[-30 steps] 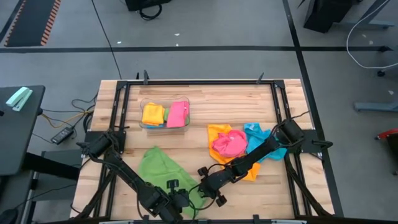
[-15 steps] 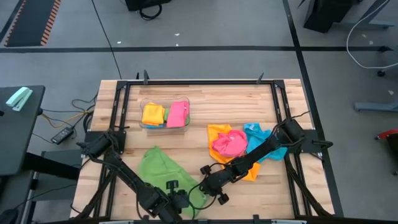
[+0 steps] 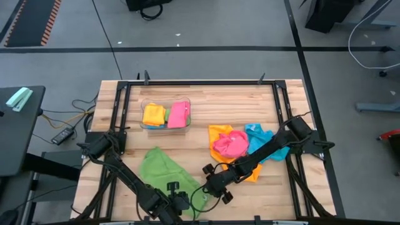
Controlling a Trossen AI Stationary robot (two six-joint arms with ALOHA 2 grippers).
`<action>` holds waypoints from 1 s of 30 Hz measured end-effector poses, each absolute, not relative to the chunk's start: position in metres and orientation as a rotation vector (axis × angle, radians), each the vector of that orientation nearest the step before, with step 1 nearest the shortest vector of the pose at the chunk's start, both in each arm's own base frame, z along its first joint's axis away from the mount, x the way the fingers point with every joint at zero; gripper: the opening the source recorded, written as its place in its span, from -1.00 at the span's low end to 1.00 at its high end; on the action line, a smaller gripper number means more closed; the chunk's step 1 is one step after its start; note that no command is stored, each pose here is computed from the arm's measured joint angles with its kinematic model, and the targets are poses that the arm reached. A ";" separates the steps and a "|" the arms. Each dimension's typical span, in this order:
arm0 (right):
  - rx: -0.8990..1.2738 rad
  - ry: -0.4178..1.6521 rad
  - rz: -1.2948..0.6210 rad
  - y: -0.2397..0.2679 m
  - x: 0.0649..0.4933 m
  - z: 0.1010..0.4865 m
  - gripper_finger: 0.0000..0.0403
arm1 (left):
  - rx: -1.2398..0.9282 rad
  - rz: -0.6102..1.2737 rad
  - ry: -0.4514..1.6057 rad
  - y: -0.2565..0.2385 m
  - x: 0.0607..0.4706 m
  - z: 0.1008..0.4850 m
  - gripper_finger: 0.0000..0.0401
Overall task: Fold microfiber towels
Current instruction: Fold the green microfiber towel
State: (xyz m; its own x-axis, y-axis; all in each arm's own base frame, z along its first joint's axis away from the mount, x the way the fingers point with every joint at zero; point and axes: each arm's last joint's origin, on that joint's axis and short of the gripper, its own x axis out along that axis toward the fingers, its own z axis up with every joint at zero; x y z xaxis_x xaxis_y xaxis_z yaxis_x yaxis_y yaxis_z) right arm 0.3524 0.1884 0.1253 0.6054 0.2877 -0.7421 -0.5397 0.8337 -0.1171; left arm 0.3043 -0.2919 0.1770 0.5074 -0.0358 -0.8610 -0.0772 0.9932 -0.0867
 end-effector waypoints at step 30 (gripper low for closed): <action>-0.354 0.797 0.482 0.183 0.358 0.108 -0.95 | -0.126 0.020 1.032 -0.293 0.305 0.177 -0.61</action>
State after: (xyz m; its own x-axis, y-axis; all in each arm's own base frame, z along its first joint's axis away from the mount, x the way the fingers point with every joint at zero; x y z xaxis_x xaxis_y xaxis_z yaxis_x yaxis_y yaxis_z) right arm 0.3585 0.1831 0.1084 0.6008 0.2765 -0.7500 -0.5363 0.8352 -0.1216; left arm 0.3045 -0.2928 0.1771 0.5134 -0.0430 -0.8571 -0.0759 0.9926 -0.0952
